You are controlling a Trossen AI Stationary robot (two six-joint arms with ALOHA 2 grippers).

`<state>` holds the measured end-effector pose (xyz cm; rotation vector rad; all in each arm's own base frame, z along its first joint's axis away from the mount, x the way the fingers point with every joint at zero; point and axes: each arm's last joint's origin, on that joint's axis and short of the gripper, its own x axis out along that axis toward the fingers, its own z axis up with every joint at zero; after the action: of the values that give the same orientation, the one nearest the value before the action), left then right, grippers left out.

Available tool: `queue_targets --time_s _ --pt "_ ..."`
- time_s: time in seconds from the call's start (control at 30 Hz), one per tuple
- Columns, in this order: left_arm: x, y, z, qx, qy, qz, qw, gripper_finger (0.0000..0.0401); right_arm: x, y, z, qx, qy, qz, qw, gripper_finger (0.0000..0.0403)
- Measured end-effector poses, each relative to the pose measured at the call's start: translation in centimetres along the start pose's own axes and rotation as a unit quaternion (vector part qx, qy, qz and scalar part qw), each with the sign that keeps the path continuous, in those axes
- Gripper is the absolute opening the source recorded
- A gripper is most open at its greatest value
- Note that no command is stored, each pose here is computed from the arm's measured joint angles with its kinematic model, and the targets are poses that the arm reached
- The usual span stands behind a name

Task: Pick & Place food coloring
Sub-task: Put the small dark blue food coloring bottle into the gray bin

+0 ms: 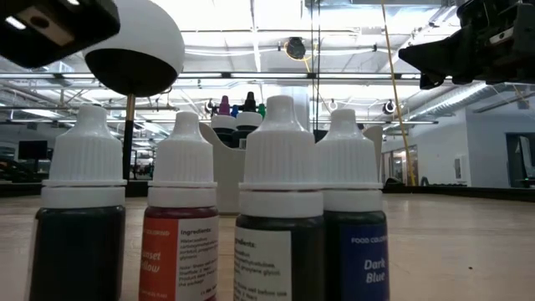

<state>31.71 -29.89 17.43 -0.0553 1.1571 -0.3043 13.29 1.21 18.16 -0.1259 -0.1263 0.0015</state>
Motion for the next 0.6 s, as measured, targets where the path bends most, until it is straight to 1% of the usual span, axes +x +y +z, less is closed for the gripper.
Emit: queue_targets --time_s 0.2,0.43,0.6 --pt "0.65 0.35 -0.5 -0.005 -0.003 0.005 1.0 0.0193 0.0 0.0 0.0 0.0 0.0 0.0 1.0 0.0" --pt "0.67 0.34 -0.32 -0.001 -0.011 0.001 1.0 0.0178 0.0 0.0 -0.01 0.0 0.0 0.0 1.0 0.0" --pt "0.67 0.36 -0.35 0.006 -0.009 0.002 1.0 0.0158 0.0 0.0 -0.01 0.0 0.0 0.0 1.0 0.0"
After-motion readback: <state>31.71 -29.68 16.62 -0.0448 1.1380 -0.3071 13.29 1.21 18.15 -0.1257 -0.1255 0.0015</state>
